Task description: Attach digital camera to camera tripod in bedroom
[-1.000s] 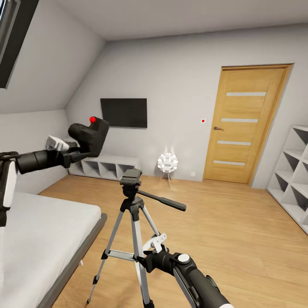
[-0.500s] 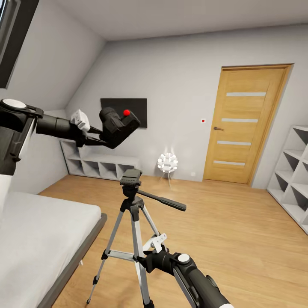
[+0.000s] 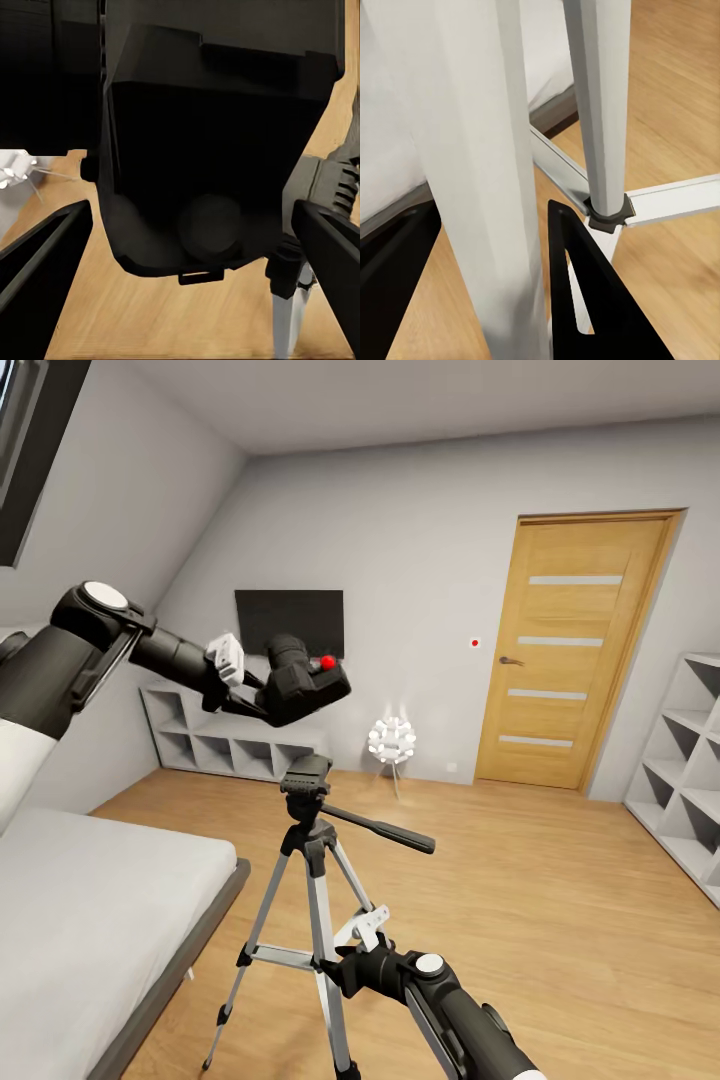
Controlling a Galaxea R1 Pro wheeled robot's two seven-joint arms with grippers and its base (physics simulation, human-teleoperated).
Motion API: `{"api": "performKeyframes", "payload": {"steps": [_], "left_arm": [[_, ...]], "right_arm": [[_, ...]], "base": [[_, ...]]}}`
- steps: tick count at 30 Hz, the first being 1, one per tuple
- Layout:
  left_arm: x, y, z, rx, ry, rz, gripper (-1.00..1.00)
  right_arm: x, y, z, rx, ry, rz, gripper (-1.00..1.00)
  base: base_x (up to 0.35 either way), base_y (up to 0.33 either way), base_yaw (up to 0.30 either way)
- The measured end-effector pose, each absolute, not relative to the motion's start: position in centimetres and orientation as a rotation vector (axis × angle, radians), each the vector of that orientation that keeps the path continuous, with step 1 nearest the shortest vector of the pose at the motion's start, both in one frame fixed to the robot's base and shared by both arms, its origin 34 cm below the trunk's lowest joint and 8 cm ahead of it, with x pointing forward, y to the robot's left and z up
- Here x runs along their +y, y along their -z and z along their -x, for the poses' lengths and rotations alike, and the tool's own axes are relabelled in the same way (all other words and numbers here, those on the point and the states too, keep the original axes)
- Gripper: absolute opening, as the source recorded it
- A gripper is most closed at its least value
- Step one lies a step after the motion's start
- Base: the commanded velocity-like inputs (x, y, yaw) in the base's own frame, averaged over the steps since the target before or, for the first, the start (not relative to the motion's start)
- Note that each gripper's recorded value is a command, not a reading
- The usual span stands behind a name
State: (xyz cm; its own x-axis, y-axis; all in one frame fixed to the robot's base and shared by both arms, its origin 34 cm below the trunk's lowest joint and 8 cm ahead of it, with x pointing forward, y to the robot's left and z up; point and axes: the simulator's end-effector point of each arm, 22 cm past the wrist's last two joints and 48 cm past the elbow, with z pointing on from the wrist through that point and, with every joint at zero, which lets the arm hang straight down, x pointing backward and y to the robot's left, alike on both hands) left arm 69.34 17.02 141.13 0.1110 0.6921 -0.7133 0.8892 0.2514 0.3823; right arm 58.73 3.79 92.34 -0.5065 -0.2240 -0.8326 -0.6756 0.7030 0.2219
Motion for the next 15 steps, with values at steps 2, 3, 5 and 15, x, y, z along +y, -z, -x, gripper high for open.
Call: {"api": "performKeyframes", "payload": {"steps": [2,3,5,15], "left_arm": [[16.3,-140.8,-69.2,1.612,0.273,-1.552,-1.0],[16.1,-140.7,-69.1,1.604,0.279,-1.569,-1.0],[15.7,-140.5,-68.9,1.592,0.291,-1.6,-1.0],[14.2,-140.4,-67.6,1.521,0.306,-1.769,-1.0]], "right_arm": [[3.8,-92.3,-58.7,2.07,-0.683,0.686,-1.0],[3.8,-92.3,-58.7,2.07,-0.683,0.686,-1.0],[3.8,-92.3,-58.7,2.07,-0.683,0.686,-1.0],[3.8,-92.3,-58.7,2.071,-0.684,0.686,-1.0]], "base": [[0.0,0.0,0.0],[0.0,0.0,0.0],[0.0,0.0,0.0],[0.0,0.0,0.0]]}}
